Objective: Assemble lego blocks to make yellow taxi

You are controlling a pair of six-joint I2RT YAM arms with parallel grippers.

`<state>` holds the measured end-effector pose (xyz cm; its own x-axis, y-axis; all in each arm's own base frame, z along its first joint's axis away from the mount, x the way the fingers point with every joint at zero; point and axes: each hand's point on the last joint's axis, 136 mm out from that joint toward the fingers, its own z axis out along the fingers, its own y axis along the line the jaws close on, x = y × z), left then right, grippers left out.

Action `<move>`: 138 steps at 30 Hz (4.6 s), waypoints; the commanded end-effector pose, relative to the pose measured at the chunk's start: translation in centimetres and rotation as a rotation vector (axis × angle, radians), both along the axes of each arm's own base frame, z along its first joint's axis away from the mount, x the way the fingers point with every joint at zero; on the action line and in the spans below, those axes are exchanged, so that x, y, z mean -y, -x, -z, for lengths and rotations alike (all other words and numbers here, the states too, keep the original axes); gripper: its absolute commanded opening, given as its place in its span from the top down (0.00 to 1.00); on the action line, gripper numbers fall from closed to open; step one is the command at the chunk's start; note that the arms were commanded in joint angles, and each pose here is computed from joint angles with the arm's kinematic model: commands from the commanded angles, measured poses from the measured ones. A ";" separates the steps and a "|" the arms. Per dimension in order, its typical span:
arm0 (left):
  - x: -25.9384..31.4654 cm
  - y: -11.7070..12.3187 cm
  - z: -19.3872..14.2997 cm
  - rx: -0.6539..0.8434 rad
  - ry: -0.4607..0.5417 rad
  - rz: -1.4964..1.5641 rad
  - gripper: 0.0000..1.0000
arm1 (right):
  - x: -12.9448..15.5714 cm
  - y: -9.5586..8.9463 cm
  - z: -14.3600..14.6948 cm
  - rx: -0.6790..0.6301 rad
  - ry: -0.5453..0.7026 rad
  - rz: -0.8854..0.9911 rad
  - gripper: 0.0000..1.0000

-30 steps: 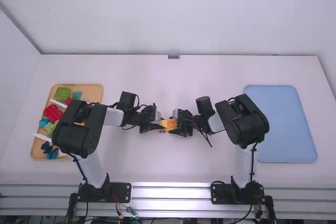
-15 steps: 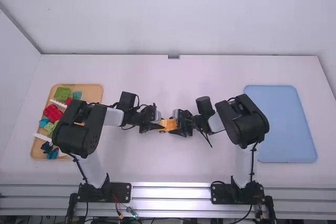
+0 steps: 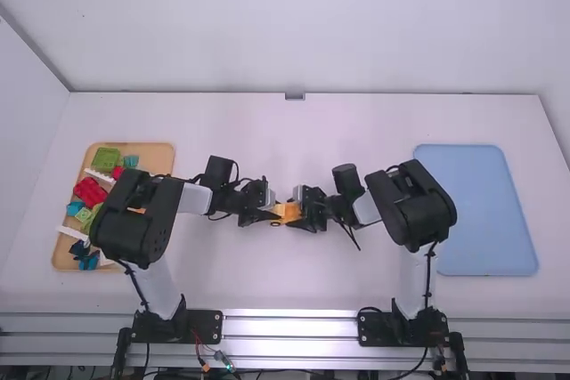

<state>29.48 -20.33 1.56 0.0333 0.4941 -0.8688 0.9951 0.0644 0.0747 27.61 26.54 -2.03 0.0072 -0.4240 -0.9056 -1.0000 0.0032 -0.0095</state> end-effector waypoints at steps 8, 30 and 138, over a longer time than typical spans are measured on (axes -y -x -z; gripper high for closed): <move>-0.4 0.4 1.5 -0.037 -0.049 -0.021 0.72 | 0.1 0.7 0.5 -0.031 -0.002 -0.009 0.51; -0.5 -0.4 -4.9 -0.034 0.178 0.023 0.04 | 0.1 0.6 0.6 -0.032 0.003 -0.003 0.51; -22.4 -8.7 -11.5 -0.620 0.312 -1.315 0.01 | 3.9 -2.3 -6.6 0.116 0.271 0.242 0.01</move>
